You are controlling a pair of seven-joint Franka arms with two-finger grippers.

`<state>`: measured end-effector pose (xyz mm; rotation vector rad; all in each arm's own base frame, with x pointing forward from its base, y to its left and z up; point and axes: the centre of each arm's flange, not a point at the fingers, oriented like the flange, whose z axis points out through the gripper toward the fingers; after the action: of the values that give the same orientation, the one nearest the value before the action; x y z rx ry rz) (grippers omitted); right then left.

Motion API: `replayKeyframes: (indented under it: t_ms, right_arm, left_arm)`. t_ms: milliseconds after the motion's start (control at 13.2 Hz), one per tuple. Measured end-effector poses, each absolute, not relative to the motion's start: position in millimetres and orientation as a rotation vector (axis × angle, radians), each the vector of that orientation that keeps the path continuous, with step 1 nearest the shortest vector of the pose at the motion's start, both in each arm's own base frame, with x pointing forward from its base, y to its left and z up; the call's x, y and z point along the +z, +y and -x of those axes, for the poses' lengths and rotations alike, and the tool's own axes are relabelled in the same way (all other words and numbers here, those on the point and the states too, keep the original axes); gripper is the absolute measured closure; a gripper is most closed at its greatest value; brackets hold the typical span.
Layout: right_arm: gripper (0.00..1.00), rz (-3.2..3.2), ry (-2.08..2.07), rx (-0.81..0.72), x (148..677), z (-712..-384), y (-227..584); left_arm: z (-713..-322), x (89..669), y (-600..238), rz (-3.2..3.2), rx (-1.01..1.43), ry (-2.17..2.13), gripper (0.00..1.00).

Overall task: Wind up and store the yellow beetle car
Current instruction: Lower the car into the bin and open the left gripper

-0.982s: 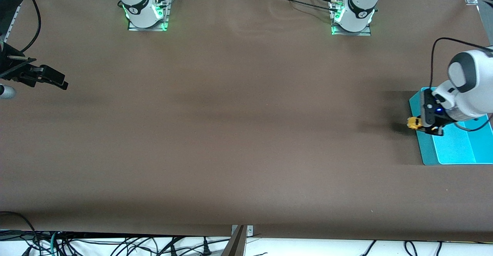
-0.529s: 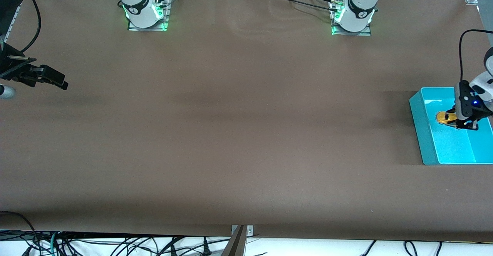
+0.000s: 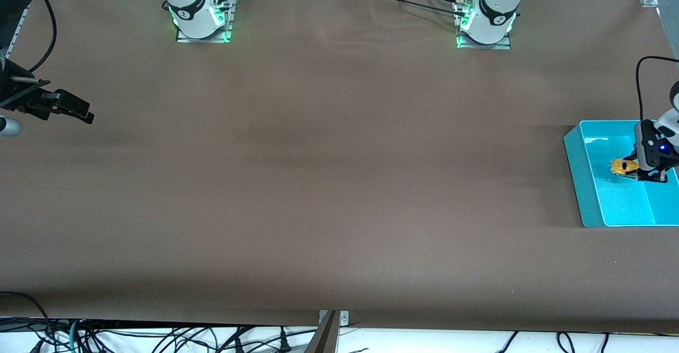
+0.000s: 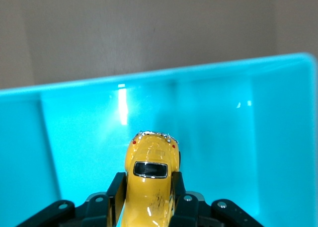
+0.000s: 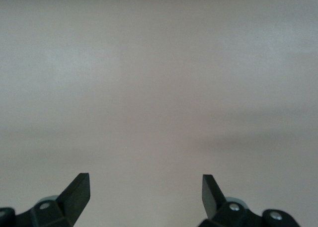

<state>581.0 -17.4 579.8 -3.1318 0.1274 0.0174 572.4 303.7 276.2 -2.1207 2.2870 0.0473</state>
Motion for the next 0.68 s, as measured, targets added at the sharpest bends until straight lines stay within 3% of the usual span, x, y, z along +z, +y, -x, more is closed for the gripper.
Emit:
replayKeyframes:
  t_ms: [680]
  right_arm:
    - [0.00, 3.132, 0.127, 0.017, 580, -581, -17]
  left_arm:
    - [-576, 217, 307, 2.174, 0.031, 2.218, 0.56]
